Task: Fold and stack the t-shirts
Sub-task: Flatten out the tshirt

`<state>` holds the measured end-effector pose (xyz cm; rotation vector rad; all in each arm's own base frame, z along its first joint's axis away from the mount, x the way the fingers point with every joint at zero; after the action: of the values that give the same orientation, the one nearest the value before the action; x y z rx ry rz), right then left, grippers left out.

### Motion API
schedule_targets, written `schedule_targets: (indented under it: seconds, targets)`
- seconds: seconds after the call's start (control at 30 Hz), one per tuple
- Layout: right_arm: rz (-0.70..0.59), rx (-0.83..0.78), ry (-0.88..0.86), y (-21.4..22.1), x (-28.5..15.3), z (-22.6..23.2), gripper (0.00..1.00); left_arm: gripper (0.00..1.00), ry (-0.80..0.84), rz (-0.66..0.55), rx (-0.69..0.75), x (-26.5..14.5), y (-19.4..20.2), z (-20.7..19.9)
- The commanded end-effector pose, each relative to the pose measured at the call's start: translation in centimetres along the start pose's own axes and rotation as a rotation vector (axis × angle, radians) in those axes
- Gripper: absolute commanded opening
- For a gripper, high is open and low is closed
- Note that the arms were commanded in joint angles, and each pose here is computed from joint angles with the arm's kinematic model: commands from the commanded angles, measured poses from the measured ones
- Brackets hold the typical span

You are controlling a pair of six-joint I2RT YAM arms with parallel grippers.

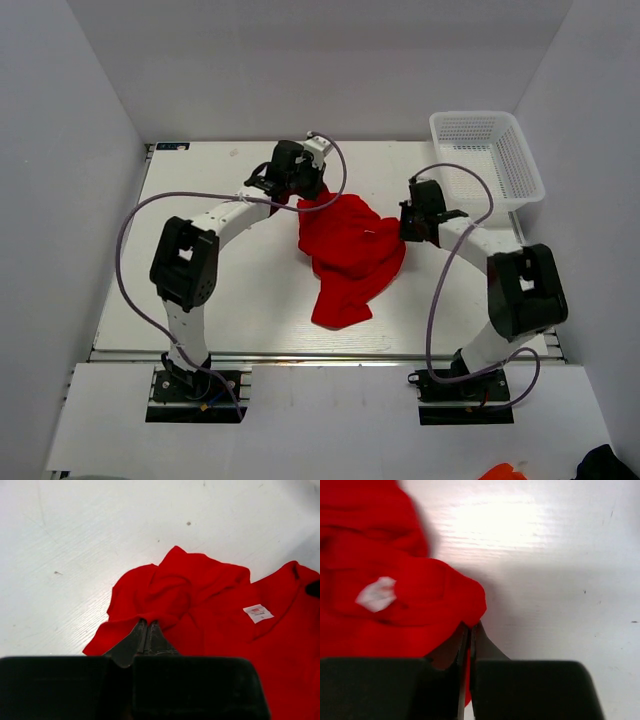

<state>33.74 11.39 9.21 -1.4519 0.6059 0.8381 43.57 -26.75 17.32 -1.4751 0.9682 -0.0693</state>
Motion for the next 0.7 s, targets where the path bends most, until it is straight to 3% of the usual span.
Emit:
schedule_targets:
  seconds: [0.0, 0.23, 0.27, 0.4, 0.47, 0.67]
  targets:
    - [-0.250, -0.032, -0.118, -5.7, -5.6, 1.7, 0.00, 0.00, -0.006, -0.163, 0.024, -5.2, -5.0, -1.5]
    - [-0.551, -0.153, -0.321, -9.4, -15.8, 3.5, 0.00, 0.00, -0.034, -0.394, 0.047, -14.0, -9.6, -3.2]
    - [-0.574, -0.175, -0.342, -9.6, -16.7, 3.6, 0.00, 0.00, -0.024, -0.478, 0.061, -16.8, -11.2, -4.0]
    - [-0.748, -0.221, -0.369, -11.0, -22.8, 3.6, 0.00, 0.00, -0.069, -0.622, 0.053, -23.1, -13.0, -4.7]
    - [-0.790, -0.210, -0.341, -11.5, -24.3, 3.2, 0.00, 0.00, -0.089, -0.685, 0.041, -25.6, -13.8, -4.9]
    - [-1.081, -0.099, -0.131, -13.0, -33.7, -0.1, 0.00, 0.00, -0.273, -0.872, -0.043, -34.8, -14.5, -4.2]
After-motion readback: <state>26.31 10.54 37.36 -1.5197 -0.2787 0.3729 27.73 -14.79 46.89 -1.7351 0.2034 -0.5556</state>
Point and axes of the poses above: each gripper's point midway between its finger pads, its own x axis out along the fingers, its own z axis along the line the jaws close on, y = z × x, the point moved 6 cm from there along -x, back along the fingers, and after that the axes turned 7 degrees about -x, right-handed, at the moved point
